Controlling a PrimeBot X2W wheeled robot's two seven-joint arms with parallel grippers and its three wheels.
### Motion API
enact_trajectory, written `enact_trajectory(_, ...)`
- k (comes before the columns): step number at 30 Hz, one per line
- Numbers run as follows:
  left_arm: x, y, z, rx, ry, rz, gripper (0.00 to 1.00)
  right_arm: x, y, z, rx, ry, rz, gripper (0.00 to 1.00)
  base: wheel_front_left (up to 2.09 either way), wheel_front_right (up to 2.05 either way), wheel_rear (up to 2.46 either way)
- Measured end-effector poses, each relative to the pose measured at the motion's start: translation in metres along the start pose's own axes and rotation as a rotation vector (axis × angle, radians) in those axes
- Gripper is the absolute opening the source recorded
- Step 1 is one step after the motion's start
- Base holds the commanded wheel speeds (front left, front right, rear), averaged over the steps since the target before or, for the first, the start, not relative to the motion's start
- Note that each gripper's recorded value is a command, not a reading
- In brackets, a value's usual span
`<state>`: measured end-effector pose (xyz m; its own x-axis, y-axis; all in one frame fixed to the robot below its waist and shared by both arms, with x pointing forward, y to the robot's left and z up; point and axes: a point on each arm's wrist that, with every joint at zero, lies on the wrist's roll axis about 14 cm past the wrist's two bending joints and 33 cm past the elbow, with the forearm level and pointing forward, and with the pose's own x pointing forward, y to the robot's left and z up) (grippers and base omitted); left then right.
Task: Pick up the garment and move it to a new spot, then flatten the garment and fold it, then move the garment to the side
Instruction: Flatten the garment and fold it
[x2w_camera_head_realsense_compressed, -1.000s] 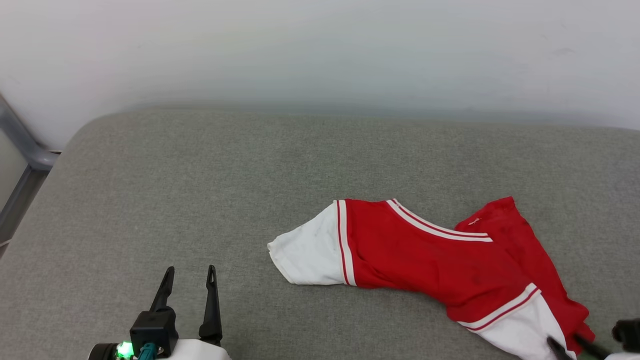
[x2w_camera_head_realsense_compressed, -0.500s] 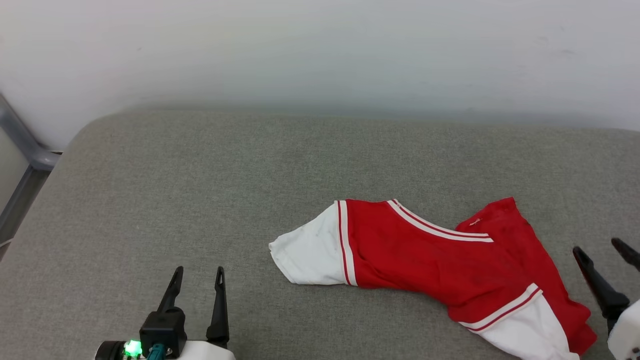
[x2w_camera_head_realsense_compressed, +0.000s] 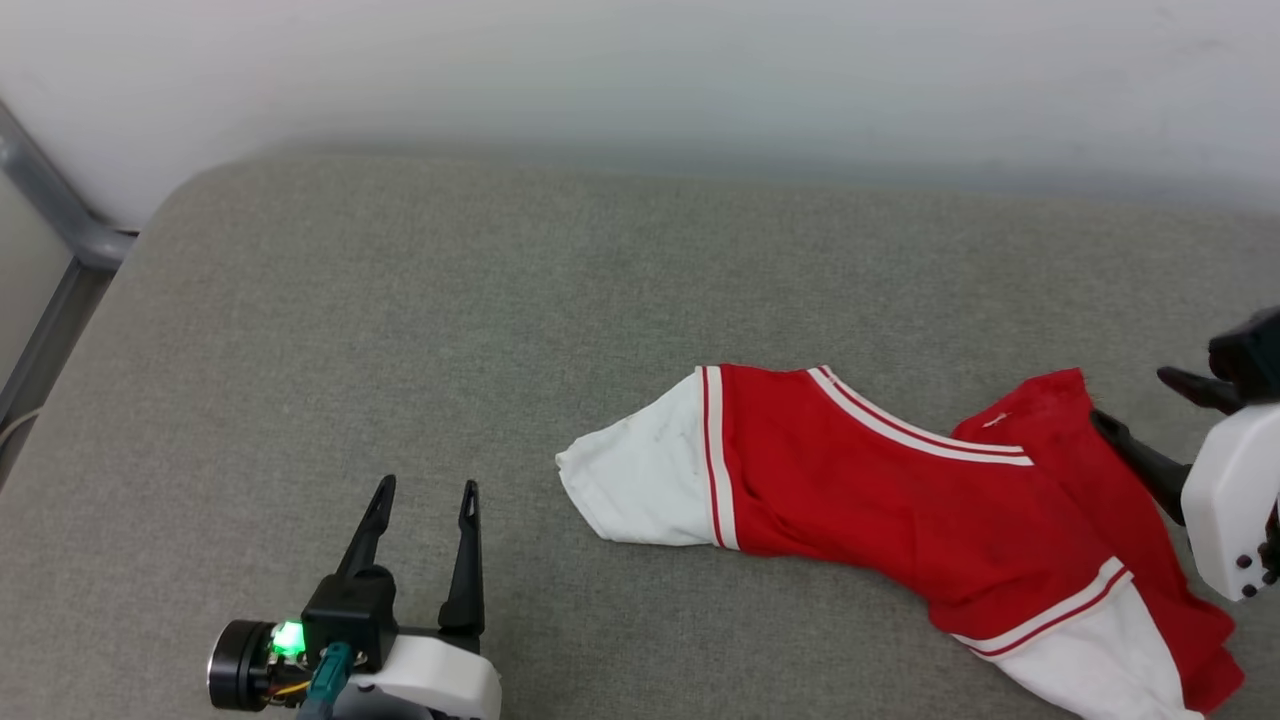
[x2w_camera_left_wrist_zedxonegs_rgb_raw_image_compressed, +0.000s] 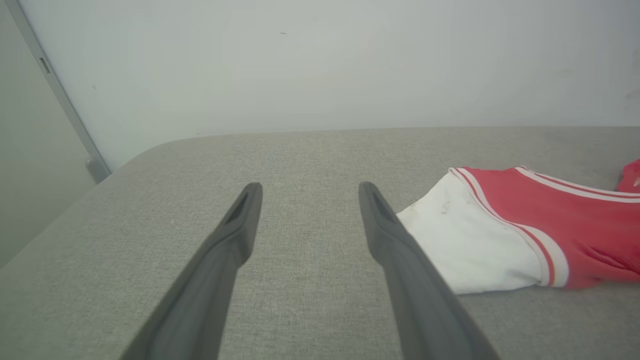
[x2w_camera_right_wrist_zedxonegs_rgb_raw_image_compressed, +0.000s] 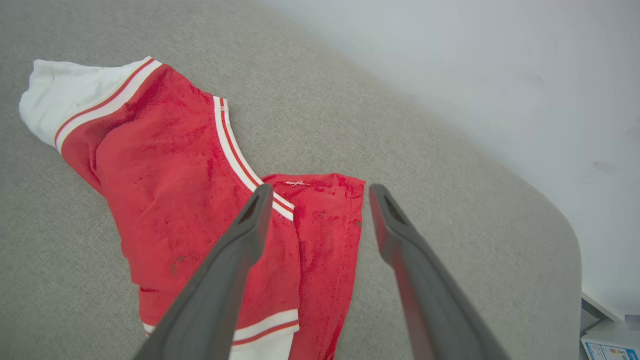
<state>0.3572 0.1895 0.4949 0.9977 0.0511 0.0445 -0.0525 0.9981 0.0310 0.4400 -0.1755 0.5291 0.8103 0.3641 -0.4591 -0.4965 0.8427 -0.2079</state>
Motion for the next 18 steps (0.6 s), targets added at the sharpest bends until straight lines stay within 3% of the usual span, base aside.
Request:
enact_trajectory(8,0.013,0.001,-0.007,0.003,0.018,0.006,1.0,0.035,0.013,-0.055,0.019,0.382,0.124,1.0,0.0,0.0,0.0)
enact_trajectory(18,0.028,0.006,-0.021,0.005,0.056,0.023,1.0,0.069,0.039,-0.128,-0.028,0.649,0.218,1.0,0.0,0.0,0.0)
